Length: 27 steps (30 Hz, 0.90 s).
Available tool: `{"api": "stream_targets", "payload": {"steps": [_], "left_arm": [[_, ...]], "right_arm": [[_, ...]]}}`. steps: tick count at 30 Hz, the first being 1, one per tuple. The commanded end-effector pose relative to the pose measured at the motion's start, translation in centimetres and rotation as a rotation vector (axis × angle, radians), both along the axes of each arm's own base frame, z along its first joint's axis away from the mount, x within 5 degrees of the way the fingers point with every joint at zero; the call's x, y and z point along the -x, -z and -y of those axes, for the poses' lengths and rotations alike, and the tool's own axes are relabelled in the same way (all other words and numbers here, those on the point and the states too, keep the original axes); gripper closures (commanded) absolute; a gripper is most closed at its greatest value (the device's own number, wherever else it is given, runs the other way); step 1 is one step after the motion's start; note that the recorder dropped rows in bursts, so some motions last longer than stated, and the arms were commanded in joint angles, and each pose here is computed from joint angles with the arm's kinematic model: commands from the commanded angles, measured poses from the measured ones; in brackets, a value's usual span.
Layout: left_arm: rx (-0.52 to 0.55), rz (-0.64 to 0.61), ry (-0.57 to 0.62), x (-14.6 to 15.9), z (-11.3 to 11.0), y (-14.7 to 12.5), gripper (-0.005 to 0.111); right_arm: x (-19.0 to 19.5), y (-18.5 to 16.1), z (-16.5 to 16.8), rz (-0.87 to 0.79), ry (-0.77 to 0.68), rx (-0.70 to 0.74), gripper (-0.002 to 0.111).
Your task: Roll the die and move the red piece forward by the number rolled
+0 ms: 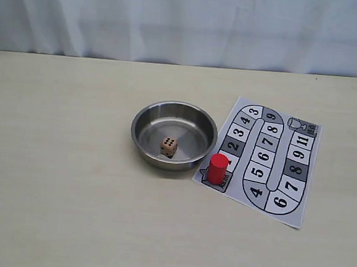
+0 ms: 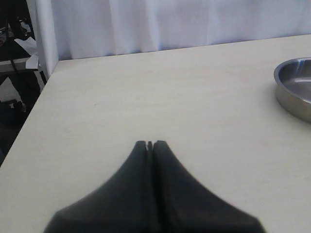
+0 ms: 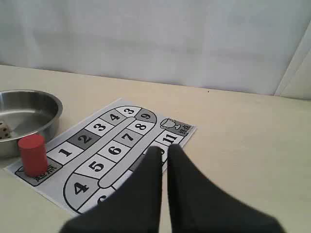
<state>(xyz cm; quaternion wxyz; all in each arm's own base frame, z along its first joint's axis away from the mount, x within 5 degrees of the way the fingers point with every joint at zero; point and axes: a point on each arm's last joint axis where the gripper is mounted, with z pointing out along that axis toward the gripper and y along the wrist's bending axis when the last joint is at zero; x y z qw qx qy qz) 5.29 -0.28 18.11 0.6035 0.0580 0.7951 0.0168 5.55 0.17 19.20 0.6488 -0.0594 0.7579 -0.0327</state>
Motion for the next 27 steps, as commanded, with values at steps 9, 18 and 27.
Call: {"api": "stream_targets", "payload": {"steps": [9, 18, 27], "left_arm": [[0.009, 0.008, 0.001, 0.0, 0.0, 0.0, 0.107], [0.009, 0.008, 0.001, 0.0, 0.0, 0.0, 0.107], [0.009, 0.008, 0.001, 0.0, 0.0, 0.0, 0.107]], "right_arm": [[-0.1, -0.7, 0.0, 0.09, 0.001, -0.02, 0.104], [0.2, -3.6, 0.2, 0.407, 0.015, -0.106, 0.104], [0.9, -6.6, 0.2, 0.484, 0.01, -0.109, 0.104]]}}
